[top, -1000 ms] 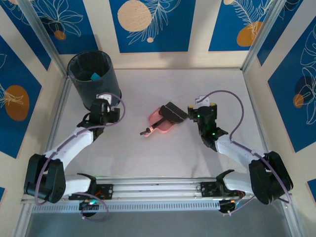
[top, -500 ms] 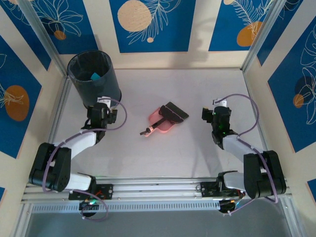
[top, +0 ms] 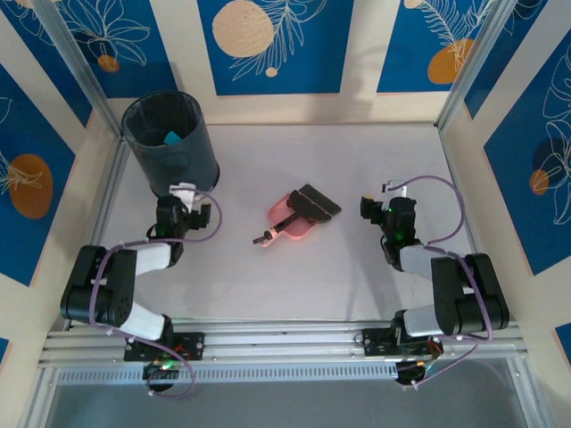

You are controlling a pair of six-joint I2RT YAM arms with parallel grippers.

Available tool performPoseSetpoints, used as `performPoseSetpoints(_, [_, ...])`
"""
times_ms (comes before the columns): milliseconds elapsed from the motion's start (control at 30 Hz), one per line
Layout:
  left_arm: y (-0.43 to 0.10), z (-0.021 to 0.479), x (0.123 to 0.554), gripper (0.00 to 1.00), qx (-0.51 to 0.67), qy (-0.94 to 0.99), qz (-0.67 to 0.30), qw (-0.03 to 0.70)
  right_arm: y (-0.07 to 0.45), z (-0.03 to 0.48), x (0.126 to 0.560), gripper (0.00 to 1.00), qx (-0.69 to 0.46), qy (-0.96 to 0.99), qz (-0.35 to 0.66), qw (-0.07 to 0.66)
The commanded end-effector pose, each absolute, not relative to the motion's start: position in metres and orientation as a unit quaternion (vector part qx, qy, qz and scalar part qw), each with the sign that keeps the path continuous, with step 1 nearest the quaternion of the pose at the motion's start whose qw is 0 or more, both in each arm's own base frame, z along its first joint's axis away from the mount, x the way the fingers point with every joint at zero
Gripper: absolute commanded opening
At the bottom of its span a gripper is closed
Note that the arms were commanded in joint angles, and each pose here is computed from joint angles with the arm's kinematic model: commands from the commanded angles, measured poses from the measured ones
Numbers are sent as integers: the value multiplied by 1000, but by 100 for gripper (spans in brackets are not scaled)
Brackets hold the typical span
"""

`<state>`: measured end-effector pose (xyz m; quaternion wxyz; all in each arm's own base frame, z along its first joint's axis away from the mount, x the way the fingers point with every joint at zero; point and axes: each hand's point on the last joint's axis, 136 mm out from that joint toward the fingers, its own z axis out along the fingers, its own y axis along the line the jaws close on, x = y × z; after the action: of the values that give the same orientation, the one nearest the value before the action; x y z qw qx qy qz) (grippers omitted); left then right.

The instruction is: Sweep away the paper scraps from the table

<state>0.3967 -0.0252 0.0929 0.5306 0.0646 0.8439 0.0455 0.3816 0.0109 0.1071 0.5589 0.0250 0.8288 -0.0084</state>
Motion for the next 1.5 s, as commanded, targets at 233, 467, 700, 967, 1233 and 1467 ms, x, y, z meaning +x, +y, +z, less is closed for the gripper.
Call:
performPoseSetpoints(233, [-31, 96, 396, 97, 72, 817, -16, 573, 13, 112, 386, 86, 27, 808, 29, 588])
performPoseSetpoints(467, [-32, 91, 395, 99, 74, 812, -19, 578, 17, 107, 387, 86, 19, 809, 33, 587])
performPoseSetpoints(700, [-23, 90, 396, 100, 52, 816, 0, 575, 21, 96, 395, 86, 10, 816, 29, 577])
performPoseSetpoints(967, [-21, 91, 396, 100, 48, 815, 3, 577, 14, 94, 396, 92, 26, 823, 41, 566])
performPoseSetpoints(1233, [-27, 91, 396, 100, 61, 815, -6, 575, 14, 94, 397, 99, 26, 824, 42, 565])
performPoseSetpoints(1467, [-27, 91, 396, 100, 62, 815, -7, 576, 14, 94, 396, 99, 26, 823, 42, 565])
